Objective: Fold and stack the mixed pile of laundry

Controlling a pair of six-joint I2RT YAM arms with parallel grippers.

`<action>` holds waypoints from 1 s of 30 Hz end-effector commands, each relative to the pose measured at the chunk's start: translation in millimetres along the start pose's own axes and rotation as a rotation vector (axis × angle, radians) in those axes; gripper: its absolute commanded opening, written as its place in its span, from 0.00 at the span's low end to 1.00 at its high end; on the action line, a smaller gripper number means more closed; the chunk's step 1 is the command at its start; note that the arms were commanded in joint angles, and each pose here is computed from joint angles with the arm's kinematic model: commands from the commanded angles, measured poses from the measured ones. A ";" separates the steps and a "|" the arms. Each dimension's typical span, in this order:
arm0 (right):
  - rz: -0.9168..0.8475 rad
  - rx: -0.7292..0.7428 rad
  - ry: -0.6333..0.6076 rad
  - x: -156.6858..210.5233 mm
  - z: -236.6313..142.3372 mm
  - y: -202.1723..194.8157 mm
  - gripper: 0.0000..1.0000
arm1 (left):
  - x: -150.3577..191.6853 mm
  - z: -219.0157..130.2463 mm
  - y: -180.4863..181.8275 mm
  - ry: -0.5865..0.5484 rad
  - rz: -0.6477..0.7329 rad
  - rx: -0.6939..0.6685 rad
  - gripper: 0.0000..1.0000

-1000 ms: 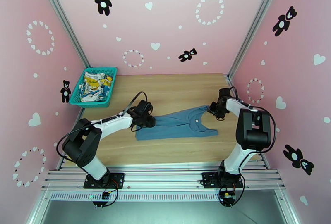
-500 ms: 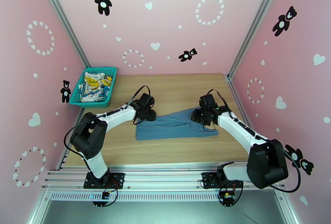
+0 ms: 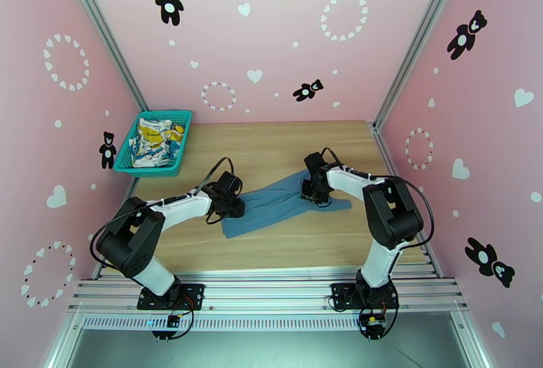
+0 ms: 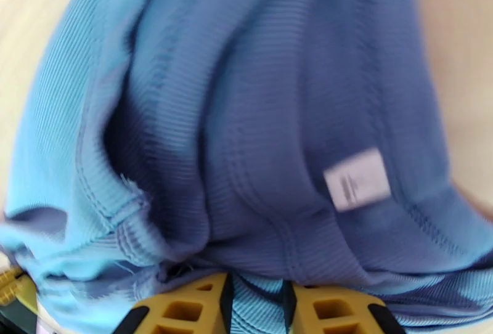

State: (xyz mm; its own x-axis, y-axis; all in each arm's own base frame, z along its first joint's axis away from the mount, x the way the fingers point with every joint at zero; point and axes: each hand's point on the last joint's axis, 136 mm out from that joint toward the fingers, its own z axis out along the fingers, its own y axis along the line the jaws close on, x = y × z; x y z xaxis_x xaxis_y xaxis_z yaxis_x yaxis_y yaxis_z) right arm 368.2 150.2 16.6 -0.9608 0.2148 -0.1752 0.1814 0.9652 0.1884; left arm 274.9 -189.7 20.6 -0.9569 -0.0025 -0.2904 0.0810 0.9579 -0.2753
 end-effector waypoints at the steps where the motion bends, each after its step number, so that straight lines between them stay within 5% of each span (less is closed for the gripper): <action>1: -0.058 0.076 -0.010 -32.1 25.3 -5.4 0.29 | 34.0 -3.3 0.3 0.071 -0.086 0.020 0.32; 11: -0.211 -0.004 -0.015 -108.1 50.7 46.7 0.34 | 83.5 -11.3 -88.3 0.120 -0.117 0.221 0.34; 17: -0.259 -0.048 -0.061 -135.8 18.1 63.8 0.36 | 55.4 -39.0 -131.8 0.026 -0.040 0.252 0.34; 23: -0.283 -0.085 -0.170 -142.6 -56.6 67.7 0.42 | 16.3 -75.4 -127.8 -0.063 0.014 0.239 0.36; 30: -0.234 -0.056 -0.148 -119.5 -55.9 41.3 0.42 | -17.0 -41.8 -77.4 -0.040 0.037 0.160 0.35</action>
State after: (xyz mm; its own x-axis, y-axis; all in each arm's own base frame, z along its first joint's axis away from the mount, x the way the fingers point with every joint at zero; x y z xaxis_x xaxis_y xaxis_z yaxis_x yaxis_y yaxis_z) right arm 489.9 163.3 107.0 -0.9246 -0.0001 -0.3809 -0.0791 0.9783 0.1917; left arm 271.6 -266.1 112.4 -0.9244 -0.0722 -0.3746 0.1230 0.8730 -0.4719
